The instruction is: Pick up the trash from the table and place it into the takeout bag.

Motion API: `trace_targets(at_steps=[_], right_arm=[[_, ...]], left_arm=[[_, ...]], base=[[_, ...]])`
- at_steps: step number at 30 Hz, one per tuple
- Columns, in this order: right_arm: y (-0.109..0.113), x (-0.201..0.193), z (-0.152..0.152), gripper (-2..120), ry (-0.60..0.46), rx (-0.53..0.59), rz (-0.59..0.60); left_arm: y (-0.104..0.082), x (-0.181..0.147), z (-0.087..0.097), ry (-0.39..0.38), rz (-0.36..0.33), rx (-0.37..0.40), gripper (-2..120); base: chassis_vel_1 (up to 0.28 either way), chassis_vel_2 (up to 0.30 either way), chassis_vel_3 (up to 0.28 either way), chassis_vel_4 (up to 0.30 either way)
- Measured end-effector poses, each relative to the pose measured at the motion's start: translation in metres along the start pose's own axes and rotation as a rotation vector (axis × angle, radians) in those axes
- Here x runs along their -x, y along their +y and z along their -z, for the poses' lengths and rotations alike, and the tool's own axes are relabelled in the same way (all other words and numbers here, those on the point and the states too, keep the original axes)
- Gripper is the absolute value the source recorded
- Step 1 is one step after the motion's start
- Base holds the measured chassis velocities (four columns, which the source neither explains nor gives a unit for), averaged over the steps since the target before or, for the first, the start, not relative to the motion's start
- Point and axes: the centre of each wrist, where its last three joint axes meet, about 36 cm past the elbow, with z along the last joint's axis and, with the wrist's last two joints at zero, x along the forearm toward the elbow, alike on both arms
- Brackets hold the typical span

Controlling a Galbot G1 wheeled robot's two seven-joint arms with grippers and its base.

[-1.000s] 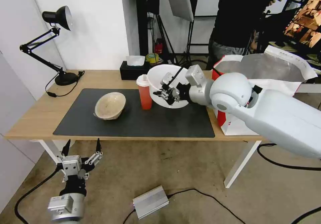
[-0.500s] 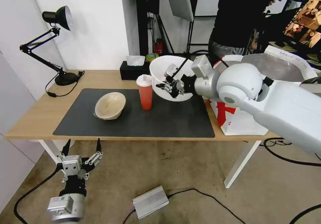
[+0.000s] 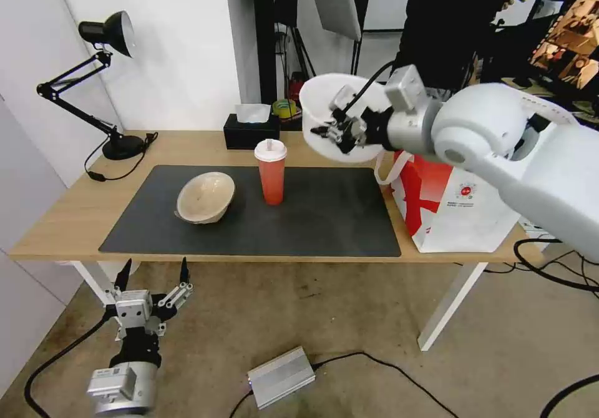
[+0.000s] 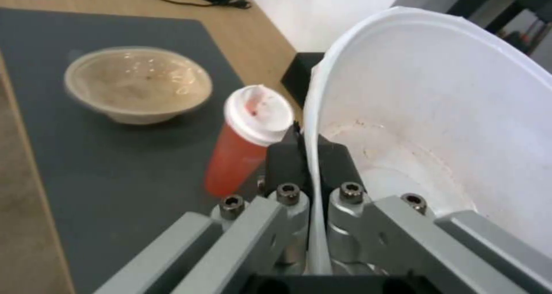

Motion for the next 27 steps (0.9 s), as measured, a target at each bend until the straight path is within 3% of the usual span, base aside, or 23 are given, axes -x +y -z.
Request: trace_targets(at_steps=[16, 27], right_arm=[[-0.044, -0.013, 0.007, 0, 0.004, 0.021, -0.079], [-0.065, -0.024, -0.009, 0, 0.035, 0.023, -0.131]], left_arm=[[0.001, -0.001, 0.002, -0.003, 0.001, 0.001, 100], [0.001, -0.001, 0.003, -0.007, 0.002, -0.001, 100]], base=[[0.0, 0.0, 0.0, 0.0], [0.0, 0.0, 0.0, 0.0]])
